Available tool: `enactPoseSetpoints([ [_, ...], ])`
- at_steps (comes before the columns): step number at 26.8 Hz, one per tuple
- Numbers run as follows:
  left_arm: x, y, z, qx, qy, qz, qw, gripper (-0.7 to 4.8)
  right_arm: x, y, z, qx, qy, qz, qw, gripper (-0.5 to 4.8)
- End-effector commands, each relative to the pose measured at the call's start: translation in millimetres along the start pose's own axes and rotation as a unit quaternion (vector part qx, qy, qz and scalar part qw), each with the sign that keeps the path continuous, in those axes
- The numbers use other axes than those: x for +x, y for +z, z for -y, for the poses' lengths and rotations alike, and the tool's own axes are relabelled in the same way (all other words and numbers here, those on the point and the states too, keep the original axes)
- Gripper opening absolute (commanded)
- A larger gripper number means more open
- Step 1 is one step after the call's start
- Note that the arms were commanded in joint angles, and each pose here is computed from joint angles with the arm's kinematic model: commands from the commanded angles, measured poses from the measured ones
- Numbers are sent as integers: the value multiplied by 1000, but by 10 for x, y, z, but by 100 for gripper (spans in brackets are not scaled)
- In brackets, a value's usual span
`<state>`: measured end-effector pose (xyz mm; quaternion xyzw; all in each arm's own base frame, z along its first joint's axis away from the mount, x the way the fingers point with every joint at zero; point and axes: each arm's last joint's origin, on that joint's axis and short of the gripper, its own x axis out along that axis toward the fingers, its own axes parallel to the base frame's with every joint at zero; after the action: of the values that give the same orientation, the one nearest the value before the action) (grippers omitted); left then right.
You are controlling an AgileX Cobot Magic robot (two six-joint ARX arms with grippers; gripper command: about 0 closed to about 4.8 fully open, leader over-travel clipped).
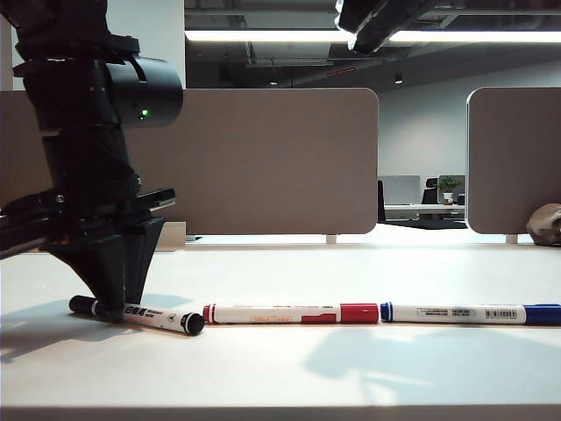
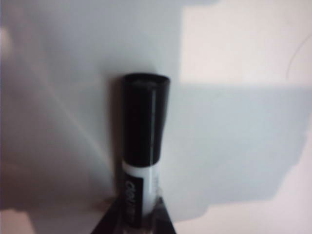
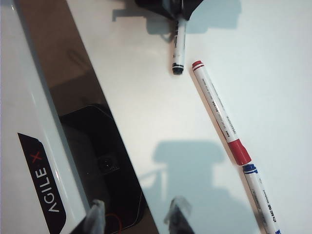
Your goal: Pick up the markers one by one and line them up horizontally in a straight line on the table.
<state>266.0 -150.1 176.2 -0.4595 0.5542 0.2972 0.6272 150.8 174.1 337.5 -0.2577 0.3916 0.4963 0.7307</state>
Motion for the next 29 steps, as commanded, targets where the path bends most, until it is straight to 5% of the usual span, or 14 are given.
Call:
enactPoseSetpoints([
  [1,36,77,-47,-12,23,14,1000,15,-23,9,-4,1,1,7,1000,174],
  [29,28,264,66,-95,-33,2,995,-5,-23,-1,-4,2,-1,2,1000,174],
])
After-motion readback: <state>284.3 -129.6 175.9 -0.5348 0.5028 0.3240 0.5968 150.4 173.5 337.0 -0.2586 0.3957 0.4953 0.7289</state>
